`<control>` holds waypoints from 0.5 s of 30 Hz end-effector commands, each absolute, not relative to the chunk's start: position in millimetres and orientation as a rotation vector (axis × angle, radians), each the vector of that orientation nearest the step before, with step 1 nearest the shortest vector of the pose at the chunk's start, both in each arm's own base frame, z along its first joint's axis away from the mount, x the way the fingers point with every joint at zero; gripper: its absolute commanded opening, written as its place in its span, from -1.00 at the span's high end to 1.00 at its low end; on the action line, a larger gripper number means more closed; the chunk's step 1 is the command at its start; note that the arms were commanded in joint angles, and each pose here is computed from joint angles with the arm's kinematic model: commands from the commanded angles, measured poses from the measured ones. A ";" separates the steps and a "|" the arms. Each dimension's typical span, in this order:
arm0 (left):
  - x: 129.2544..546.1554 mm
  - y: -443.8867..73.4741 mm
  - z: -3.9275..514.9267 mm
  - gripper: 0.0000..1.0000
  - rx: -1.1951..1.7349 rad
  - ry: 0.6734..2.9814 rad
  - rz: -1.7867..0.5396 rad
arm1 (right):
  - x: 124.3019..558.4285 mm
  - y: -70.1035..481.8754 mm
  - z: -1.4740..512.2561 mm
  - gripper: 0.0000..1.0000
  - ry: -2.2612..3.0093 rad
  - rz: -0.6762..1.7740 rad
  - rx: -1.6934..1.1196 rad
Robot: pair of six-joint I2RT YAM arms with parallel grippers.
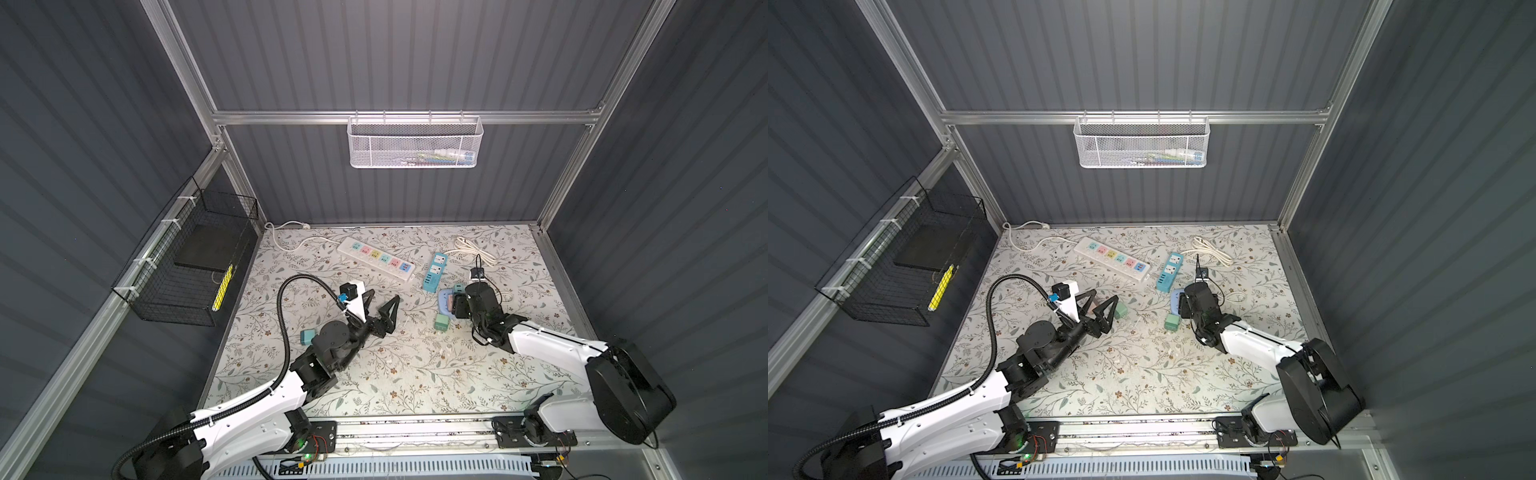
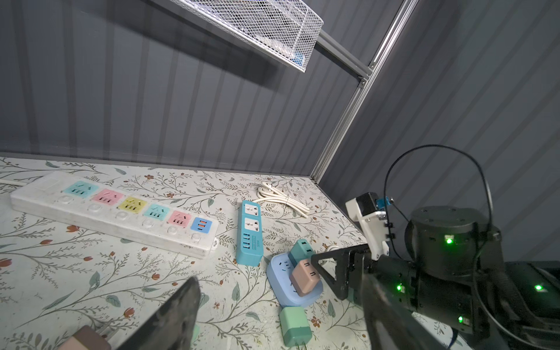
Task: Insert the plug
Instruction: 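Press the pink adapter down into the cube's socket with the right gripper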
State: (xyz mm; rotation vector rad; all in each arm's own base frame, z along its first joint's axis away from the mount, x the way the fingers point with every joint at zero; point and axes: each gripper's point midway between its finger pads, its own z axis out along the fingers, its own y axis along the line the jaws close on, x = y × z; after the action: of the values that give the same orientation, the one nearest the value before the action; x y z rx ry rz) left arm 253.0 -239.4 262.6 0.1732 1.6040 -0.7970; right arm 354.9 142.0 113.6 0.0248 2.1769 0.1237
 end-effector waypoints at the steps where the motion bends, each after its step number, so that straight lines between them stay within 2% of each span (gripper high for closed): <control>1: 253.5 -237.3 274.8 -0.67 0.163 1.580 -0.806 | 357.2 149.6 127.5 -0.42 2.216 0.141 0.002; 15: 256.0 -247.9 281.4 -0.67 0.205 1.597 -0.807 | 339.3 160.4 105.5 -0.11 2.356 0.196 0.011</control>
State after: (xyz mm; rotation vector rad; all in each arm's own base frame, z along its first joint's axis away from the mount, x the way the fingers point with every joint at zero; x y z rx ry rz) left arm 254.0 -245.2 269.2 0.1911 1.6140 -0.8040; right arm 350.4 159.1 111.0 0.0137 2.2987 0.1747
